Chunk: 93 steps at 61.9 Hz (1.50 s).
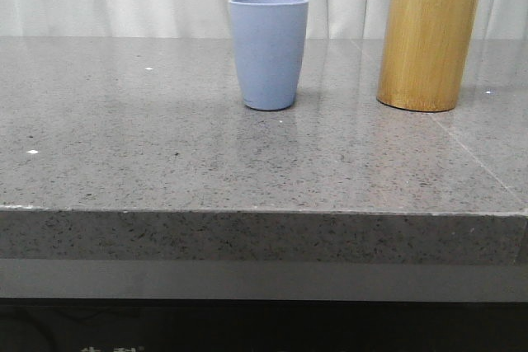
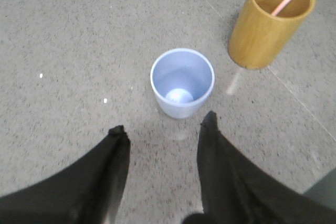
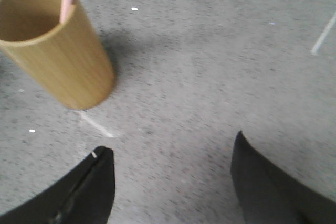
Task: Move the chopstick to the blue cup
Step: 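Open the left gripper and lift it off the blue cup, then grasp the pink chopstick in the bamboo cup with the right gripper and lift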
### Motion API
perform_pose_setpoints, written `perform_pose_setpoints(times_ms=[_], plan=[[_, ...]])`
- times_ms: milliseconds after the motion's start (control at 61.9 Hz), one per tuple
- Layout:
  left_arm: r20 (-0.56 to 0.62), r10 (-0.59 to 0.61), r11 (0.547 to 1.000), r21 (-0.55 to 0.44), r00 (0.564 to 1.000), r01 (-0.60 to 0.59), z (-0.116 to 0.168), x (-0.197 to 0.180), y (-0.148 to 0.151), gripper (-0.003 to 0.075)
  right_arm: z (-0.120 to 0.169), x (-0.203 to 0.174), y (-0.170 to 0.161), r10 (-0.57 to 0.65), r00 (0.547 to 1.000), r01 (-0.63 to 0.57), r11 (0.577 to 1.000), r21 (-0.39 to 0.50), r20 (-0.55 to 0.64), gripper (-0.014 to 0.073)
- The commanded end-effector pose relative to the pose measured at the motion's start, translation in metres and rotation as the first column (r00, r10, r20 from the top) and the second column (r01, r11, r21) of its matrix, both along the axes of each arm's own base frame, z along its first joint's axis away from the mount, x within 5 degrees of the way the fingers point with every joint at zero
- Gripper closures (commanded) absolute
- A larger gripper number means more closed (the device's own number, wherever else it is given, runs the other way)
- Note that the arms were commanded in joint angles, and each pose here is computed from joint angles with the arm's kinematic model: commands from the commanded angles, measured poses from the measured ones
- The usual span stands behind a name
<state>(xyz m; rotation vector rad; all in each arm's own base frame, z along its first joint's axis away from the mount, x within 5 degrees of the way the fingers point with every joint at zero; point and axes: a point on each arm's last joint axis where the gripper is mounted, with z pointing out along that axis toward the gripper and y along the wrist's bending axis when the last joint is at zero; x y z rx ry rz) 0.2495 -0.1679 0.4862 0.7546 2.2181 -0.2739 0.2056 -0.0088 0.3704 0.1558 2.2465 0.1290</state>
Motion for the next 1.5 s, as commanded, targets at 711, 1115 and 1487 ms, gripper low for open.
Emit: perform_pose_setpoints(times_ms=[711,1115,1487], plan=[[0.034,-0.015,0.998,-0.055,0.999,0.017,-0.038,-0.104,0.065,0.0407,0.045,0.126,0.008,0.086,0.982,-0.127,0.960,0.250,0.170,0.0109],[0.045,-0.014,0.998,-0.063,0.999,0.017,-0.037,-0.103,0.065,0.0407,0.030,0.147,0.010,0.126,0.988,-0.146,0.947,0.287,0.088,0.0396],[0.051,-0.014,0.998,-0.067,0.999,0.017,-0.037,-0.103,0.064,0.0407,0.036,0.145,0.011,0.150,0.983,-0.172,0.950,0.261,0.104,0.0655]])
